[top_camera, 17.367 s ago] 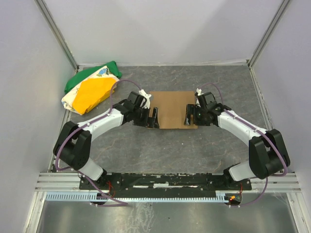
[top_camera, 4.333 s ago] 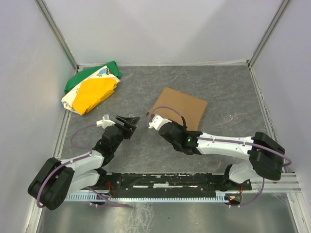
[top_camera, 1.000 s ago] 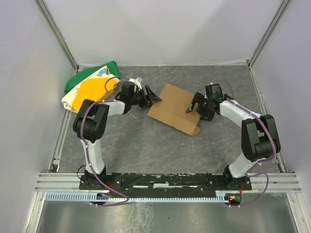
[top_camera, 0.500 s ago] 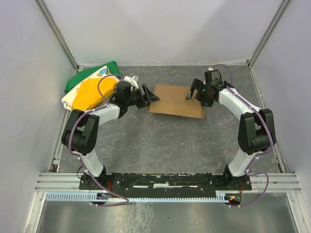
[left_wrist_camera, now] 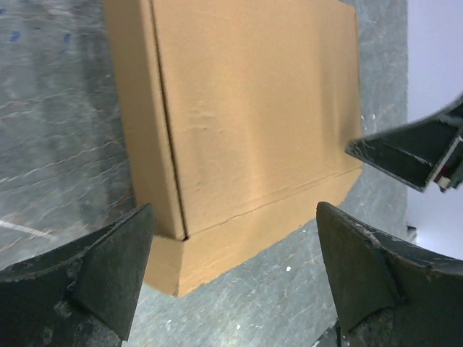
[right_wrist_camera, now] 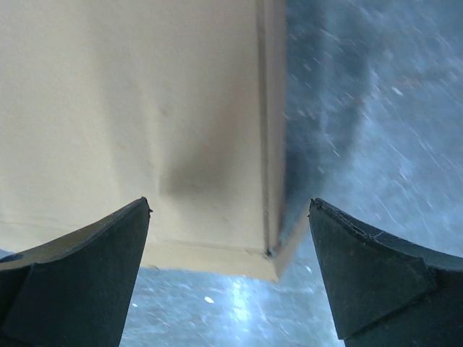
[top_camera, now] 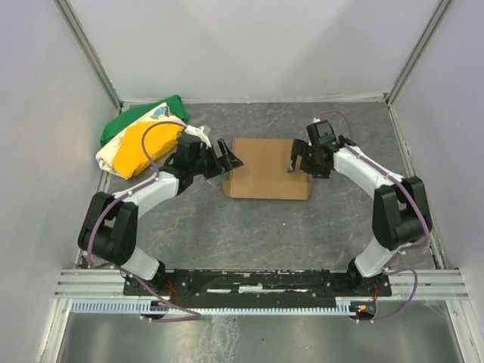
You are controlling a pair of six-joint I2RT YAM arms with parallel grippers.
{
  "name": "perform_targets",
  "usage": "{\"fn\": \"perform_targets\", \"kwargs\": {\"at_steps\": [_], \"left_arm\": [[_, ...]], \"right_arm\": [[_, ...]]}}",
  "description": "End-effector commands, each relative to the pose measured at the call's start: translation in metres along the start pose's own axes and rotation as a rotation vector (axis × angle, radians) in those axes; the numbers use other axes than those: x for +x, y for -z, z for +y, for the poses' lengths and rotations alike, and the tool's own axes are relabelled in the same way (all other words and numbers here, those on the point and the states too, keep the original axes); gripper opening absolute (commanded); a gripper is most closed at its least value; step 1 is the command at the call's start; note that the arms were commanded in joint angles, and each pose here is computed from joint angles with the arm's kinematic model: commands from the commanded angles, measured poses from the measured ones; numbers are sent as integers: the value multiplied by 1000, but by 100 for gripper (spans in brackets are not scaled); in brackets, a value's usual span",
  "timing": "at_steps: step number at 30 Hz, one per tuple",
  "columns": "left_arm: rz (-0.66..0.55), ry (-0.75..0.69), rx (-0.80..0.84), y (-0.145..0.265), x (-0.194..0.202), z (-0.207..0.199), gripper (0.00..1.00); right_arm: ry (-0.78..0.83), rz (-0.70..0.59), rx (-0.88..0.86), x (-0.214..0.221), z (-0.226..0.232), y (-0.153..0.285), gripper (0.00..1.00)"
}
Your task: Fold the paper box
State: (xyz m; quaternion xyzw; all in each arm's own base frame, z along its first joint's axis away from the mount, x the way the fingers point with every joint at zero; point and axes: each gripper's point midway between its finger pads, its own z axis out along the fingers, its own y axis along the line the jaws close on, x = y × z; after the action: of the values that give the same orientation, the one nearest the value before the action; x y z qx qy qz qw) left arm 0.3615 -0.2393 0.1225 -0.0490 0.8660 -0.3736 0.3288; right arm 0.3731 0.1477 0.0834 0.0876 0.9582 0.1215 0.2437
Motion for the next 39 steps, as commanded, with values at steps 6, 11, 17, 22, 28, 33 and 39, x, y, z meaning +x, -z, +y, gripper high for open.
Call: {"fn": "perform_targets", "kwargs": {"at_steps": [6, 11, 17, 22, 28, 33, 39], "left_arm": [[-141, -138, -4, 43, 6, 9, 99], [-129, -159, -1, 40, 18, 17, 99], [-135, -187, 33, 23, 27, 15, 99], [-183, -201, 8, 19, 23, 22, 99], [-188, -211, 70, 11, 23, 14, 99], [-88, -207, 35, 2, 39, 23, 99], [-55, -234, -42, 12, 49, 23, 99]], "right_arm": [[27, -116, 52, 42, -43, 53, 98], [115, -72, -34, 67, -30, 49, 93], [160, -81, -72, 68, -17, 39, 95], [191, -88, -84, 61, -11, 31, 99], [204, -95, -97, 55, -5, 20, 100], [211, -76, -94, 56, -4, 14, 99], [212, -79, -93, 59, -4, 18, 98]]}}
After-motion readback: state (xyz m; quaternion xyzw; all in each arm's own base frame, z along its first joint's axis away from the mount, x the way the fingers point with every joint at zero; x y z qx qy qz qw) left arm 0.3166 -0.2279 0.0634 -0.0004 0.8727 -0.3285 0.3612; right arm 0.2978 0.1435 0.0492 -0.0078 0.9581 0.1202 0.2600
